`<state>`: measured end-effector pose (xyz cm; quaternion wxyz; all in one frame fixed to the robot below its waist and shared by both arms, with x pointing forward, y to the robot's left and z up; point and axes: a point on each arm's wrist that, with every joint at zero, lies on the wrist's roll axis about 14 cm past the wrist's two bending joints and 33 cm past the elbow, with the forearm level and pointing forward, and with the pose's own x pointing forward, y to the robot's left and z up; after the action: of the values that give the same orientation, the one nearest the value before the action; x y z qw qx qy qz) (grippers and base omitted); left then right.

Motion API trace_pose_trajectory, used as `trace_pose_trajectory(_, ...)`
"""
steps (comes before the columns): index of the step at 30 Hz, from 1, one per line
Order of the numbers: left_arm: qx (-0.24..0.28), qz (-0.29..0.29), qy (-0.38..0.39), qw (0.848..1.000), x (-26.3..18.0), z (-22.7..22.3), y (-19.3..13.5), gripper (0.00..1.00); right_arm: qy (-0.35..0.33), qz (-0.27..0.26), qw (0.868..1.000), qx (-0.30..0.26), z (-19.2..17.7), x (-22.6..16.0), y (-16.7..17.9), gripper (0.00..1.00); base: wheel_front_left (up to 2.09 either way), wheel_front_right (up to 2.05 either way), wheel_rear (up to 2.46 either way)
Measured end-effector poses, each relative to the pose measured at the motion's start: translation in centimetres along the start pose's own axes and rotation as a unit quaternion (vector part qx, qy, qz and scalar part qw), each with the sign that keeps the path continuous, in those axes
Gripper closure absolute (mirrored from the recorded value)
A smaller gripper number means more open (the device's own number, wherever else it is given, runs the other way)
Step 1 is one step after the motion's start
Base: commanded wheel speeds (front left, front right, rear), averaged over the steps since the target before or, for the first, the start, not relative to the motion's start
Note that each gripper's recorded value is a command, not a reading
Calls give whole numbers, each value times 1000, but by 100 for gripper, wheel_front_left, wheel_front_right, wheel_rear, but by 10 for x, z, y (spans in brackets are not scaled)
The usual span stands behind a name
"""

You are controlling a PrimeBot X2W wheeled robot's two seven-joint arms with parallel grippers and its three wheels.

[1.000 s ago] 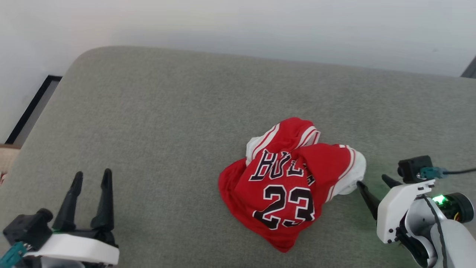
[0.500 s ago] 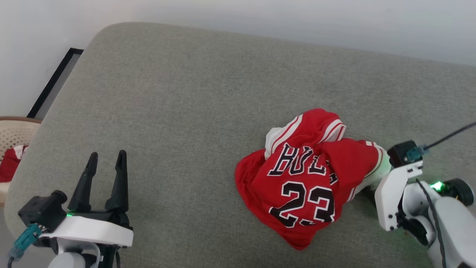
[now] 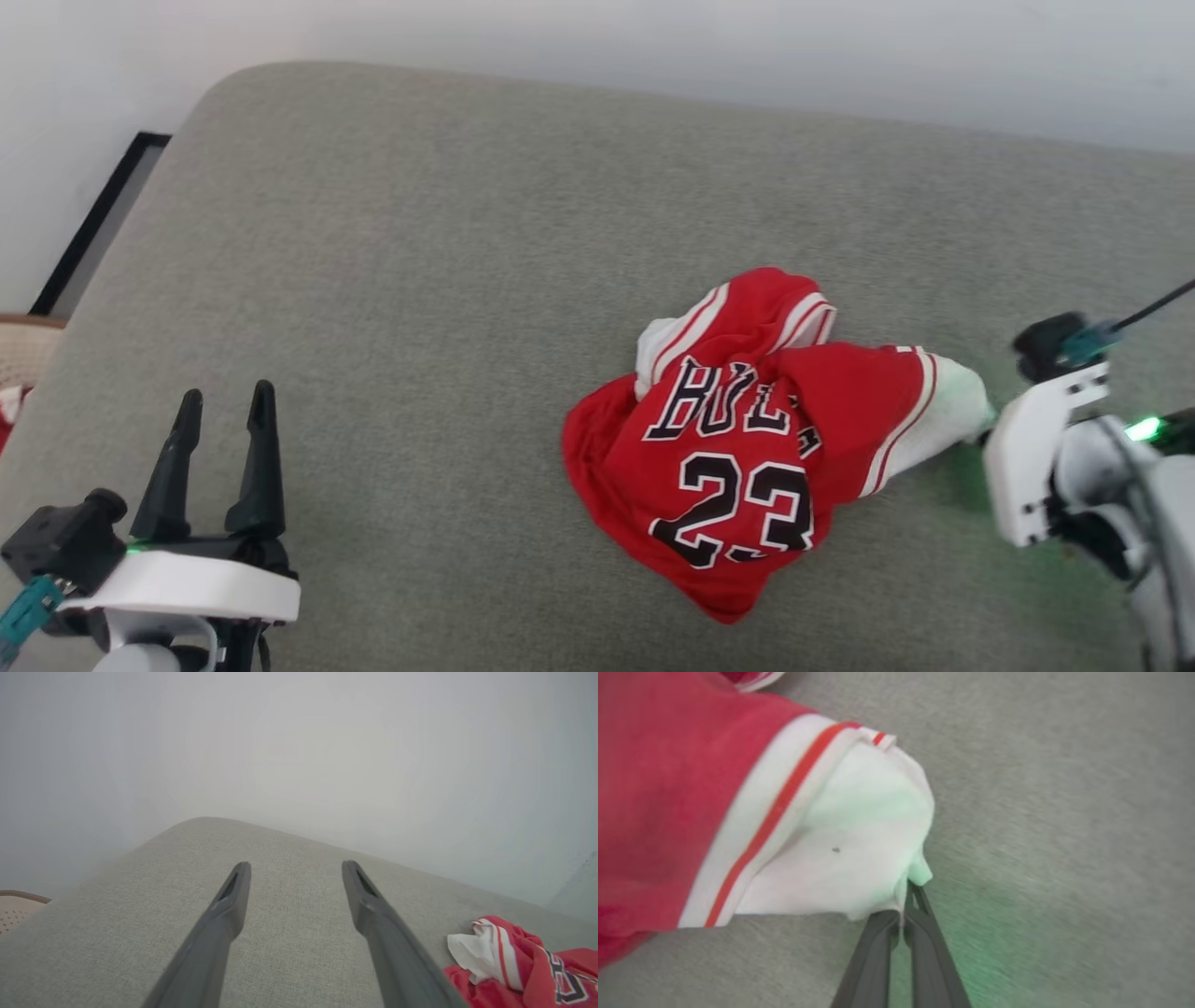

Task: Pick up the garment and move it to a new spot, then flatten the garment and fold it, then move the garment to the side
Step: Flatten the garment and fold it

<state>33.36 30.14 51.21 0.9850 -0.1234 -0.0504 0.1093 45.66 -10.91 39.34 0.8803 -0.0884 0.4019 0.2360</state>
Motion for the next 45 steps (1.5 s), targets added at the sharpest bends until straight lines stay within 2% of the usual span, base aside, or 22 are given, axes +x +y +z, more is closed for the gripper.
trace_pose_trajectory(5,-2,-12,3,1000,3,-3,-6,0,-19,-47,999,16,10,-32,-42,100,0,0,0)
trace_pose_trajectory(13,-2,-21,6,1000,6,-6,-12,0,16,-132,987,94,-25,-68,-110,100,0,0,0)
trace_pose_trajectory(16,-3,-22,11,1000,6,-9,-13,0,37,-140,982,122,-44,-64,-115,100,0,0,0)
trace_pose_trajectory(20,-3,-22,16,1000,9,-11,-12,0,65,-128,977,158,-69,-46,-103,100,0,0,0)
trace_pose_trajectory(21,-1,-22,20,1000,9,-13,-11,0,66,-129,976,160,-70,-44,-103,91,0,0,0)
trace_pose_trajectory(22,1,-25,24,999,9,-15,-12,0,62,-127,976,163,-69,-41,-101,74,0,0,0)
trace_pose_trajectory(23,0,-28,27,999,10,-15,-13,0,61,-127,976,167,-69,-39,-101,17,0,0,0)
trace_pose_trajectory(24,-1,-32,28,999,13,-15,-15,0,65,-129,976,165,-71,-38,-101,0,0,0,0)
trace_pose_trajectory(31,-20,-77,61,995,31,-12,-35,0,37,-124,978,164,-58,-45,-95,0,0,0,0)
trace_pose_trajectory(37,-25,-136,105,985,59,-5,-64,0,-57,-130,976,164,-30,-72,-94,0,0,0,0)
trace_pose_trajectory(39,-16,-157,119,980,70,-2,-75,0,-96,-133,971,174,-23,-82,-92,0,0,0,0)
trace_pose_trajectory(40,-14,-180,136,974,80,0,-89,0,-144,-138,963,181,-11,-95,-91,0,0,0,0)
trace_pose_trajectory(43,2,-212,171,962,91,-6,-111,0,-211,-150,949,182,3,-114,-89,0,0,0,0)
trace_pose_trajectory(44,2,-212,171,962,91,-6,-111,0,-211,-150,949,182,3,-114,-89,0,0,0,0)
trace_pose_trajectory(45,5,-220,186,958,94,-10,-118,0,-235,-153,943,180,9,-121,-88,0,0,0,0)
